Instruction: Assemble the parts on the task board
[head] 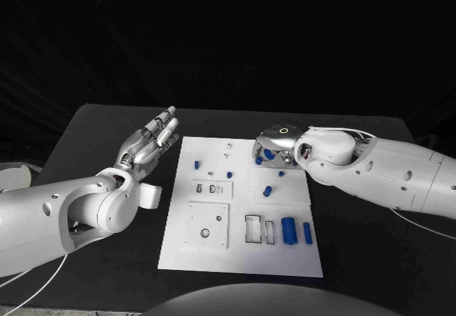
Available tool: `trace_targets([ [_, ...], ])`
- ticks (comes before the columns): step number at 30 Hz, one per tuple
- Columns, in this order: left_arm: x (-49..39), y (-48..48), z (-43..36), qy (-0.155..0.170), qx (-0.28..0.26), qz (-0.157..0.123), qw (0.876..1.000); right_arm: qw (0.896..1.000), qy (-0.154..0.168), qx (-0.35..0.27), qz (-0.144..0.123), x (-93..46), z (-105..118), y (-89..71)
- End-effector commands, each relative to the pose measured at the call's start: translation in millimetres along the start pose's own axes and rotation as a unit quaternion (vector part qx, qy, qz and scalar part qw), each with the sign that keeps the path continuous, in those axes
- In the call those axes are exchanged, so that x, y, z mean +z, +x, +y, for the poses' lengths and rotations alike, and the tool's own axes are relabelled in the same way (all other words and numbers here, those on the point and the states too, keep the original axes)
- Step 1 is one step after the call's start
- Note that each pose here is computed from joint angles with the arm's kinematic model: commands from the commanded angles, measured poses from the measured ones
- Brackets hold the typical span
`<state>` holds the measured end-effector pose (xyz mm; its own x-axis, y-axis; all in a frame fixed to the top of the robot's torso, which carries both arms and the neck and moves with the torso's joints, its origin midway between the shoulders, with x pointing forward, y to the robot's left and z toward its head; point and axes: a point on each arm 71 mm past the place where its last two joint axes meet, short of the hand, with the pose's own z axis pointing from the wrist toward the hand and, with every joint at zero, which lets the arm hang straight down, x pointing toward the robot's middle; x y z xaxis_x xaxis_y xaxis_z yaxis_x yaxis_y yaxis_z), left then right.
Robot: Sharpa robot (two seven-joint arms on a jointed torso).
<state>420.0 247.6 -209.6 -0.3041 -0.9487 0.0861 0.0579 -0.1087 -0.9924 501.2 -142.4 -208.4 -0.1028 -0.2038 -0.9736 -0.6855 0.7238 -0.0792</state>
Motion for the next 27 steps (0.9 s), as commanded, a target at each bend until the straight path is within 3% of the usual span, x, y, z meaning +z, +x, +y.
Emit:
trace_targets([
  [1,1.0,2.4,-0.6,0.001,-0.008,0.009,1.0,1.0,0.002,-0.003,0.0,0.3,0,0.6],
  [17,2.2,2.0,0.6,-0.002,-0.007,0.009,1.0,1.0,-0.005,0.012,-0.014,2.5,1,-0.4],
  [27,1.3,0.9,0.6,-0.005,-0.007,0.007,1.0,0.998,-0.011,0.027,-0.051,4.3,4,-16.7],
])
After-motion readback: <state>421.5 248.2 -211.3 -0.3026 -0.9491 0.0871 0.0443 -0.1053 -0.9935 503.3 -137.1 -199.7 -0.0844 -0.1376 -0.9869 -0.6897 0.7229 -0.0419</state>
